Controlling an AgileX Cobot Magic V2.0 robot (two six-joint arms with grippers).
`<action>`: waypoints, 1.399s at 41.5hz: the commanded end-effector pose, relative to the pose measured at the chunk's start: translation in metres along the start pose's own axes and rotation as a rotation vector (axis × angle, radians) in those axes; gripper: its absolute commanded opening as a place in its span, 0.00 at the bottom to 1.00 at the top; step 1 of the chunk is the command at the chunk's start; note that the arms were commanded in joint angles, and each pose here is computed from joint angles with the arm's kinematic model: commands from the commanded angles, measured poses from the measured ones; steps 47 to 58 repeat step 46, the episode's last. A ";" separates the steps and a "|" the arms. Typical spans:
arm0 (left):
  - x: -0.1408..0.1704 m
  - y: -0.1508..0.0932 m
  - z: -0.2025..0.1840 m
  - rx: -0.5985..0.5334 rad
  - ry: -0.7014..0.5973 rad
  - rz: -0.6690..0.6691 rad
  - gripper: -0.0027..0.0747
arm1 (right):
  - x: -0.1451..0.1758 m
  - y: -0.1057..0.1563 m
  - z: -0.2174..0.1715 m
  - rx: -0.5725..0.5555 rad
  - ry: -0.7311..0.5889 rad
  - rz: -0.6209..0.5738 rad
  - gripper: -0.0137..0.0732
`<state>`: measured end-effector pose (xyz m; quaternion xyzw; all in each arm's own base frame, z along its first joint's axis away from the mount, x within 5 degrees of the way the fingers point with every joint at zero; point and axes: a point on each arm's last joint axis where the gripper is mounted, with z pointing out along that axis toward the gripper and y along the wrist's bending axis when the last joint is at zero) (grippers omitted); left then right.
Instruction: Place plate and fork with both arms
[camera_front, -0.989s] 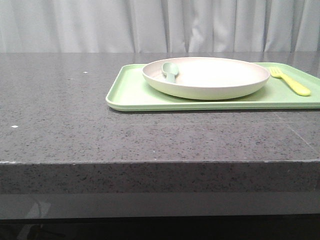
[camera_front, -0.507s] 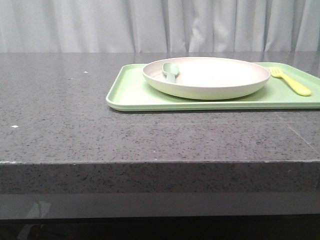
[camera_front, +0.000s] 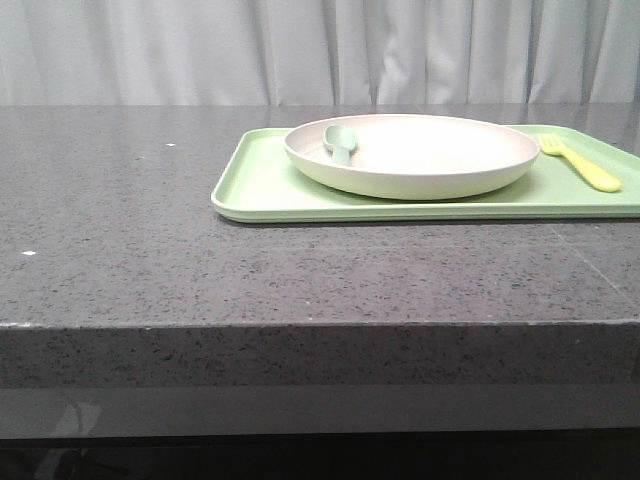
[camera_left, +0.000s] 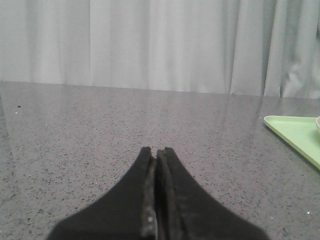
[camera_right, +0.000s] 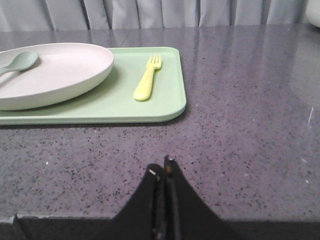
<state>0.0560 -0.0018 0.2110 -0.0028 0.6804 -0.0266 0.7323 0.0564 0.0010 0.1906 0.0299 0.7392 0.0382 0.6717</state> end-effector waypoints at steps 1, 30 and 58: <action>-0.007 0.000 -0.002 -0.002 -0.098 -0.007 0.01 | -0.015 0.001 -0.003 -0.006 -0.167 0.006 0.08; -0.007 0.000 -0.002 -0.002 -0.098 -0.007 0.01 | -0.019 0.002 -0.004 -0.020 -0.214 0.006 0.08; -0.007 0.000 -0.002 -0.002 -0.098 -0.007 0.01 | -0.019 0.002 -0.004 -0.020 -0.214 0.006 0.08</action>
